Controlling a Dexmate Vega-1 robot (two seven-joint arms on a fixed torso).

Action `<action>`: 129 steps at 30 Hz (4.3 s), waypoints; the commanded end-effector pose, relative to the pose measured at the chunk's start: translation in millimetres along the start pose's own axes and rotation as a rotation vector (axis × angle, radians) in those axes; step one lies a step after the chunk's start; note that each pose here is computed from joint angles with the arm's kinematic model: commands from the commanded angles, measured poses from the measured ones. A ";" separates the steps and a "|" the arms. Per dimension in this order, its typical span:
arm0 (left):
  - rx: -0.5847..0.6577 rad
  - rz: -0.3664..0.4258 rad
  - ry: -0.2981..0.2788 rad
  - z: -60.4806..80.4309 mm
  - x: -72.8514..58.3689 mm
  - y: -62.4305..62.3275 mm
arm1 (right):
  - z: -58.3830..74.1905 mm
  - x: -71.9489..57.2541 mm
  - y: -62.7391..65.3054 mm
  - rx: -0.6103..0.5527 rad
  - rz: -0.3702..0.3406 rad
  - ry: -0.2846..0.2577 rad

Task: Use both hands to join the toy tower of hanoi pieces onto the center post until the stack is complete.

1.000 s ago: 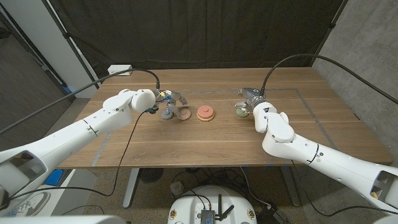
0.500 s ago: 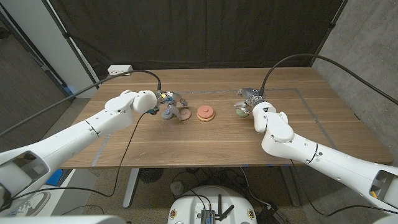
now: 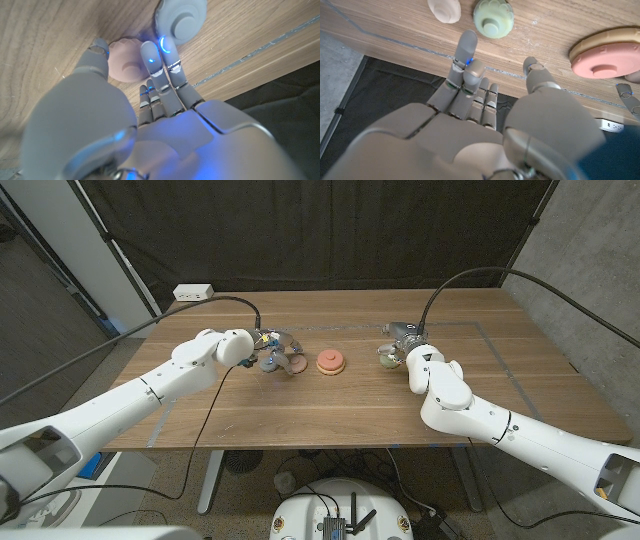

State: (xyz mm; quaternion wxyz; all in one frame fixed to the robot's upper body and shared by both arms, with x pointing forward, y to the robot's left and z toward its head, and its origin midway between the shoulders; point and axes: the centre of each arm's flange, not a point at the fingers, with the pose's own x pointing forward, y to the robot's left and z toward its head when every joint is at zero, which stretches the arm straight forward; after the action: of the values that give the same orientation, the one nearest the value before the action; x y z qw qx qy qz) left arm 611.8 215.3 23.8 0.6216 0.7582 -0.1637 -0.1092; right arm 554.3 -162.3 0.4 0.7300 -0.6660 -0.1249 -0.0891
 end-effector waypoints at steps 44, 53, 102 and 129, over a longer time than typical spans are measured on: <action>-0.050 -0.001 0.035 -5.8 3.9 -29.6 | 5.1 -7.2 1.3 -0.005 0.006 0.006; -0.053 0.016 0.050 -5.0 2.3 -27.6 | 3.6 -5.4 3.2 0.004 0.008 0.005; -0.124 0.046 0.028 -13.3 -1.7 8.3 | 6.3 -4.2 -1.2 0.017 0.003 0.003; -0.101 0.007 -0.003 -10.6 -18.3 45.6 | 2.9 -7.1 0.3 0.028 0.003 0.010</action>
State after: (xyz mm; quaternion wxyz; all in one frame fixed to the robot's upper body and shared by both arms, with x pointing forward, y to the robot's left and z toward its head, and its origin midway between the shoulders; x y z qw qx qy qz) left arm 601.4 224.6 58.0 0.6630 0.7227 -0.1615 -0.1101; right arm 548.9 -158.2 -0.2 0.7375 -0.6583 -0.1223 -0.0884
